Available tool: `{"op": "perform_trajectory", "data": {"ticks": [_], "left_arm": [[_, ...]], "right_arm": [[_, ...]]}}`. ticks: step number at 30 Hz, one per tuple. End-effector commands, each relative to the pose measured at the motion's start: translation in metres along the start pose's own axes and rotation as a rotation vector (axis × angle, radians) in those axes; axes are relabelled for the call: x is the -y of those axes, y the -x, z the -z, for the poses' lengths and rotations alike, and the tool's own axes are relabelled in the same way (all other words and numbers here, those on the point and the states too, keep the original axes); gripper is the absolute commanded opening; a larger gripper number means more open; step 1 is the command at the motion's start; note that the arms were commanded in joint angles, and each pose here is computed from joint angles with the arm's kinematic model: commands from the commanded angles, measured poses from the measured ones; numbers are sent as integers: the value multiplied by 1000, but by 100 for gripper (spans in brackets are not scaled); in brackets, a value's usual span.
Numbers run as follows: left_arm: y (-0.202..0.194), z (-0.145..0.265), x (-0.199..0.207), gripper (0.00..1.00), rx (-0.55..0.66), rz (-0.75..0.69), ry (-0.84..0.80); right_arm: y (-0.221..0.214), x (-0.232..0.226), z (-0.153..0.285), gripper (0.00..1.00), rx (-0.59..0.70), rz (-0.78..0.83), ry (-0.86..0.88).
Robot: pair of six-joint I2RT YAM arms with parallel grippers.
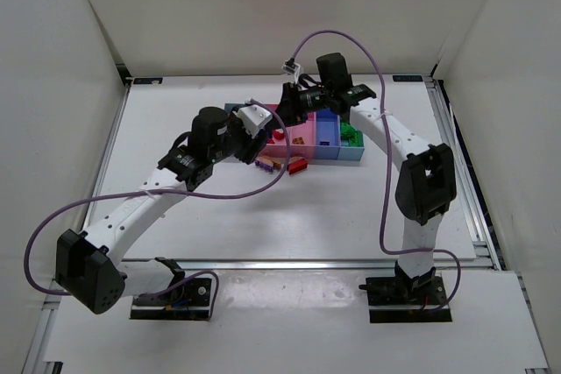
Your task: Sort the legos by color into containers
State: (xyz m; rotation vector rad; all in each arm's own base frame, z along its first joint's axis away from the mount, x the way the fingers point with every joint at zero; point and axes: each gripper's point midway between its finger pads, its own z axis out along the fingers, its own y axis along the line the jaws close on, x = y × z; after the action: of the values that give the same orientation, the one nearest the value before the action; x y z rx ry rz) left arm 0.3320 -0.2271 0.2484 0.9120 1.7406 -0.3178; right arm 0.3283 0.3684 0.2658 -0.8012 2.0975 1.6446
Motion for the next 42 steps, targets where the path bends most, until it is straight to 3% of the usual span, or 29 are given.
{"op": "perform_trajectory", "data": {"ticks": [1, 18, 23, 27, 31, 42], "left_arm": [[15, 2, -3, 18, 37, 11, 19], [-3, 3, -20, 17, -7, 20, 82], [3, 1, -25, 17, 1, 10, 90], [23, 2, -37, 17, 31, 9, 115], [32, 2, -43, 17, 41, 19, 126], [46, 1, -48, 18, 62, 29, 131]], "right_arm": [[6, -26, 16, 0, 22, 106, 45], [1, -16, 93, 0, 121, 100, -90], [-12, 28, 113, 0, 135, 37, -237], [-15, 85, 136, 0, 121, 47, -567], [-18, 125, 153, 0, 74, 60, -751], [-18, 188, 148, 0, -5, 77, -900]]}}
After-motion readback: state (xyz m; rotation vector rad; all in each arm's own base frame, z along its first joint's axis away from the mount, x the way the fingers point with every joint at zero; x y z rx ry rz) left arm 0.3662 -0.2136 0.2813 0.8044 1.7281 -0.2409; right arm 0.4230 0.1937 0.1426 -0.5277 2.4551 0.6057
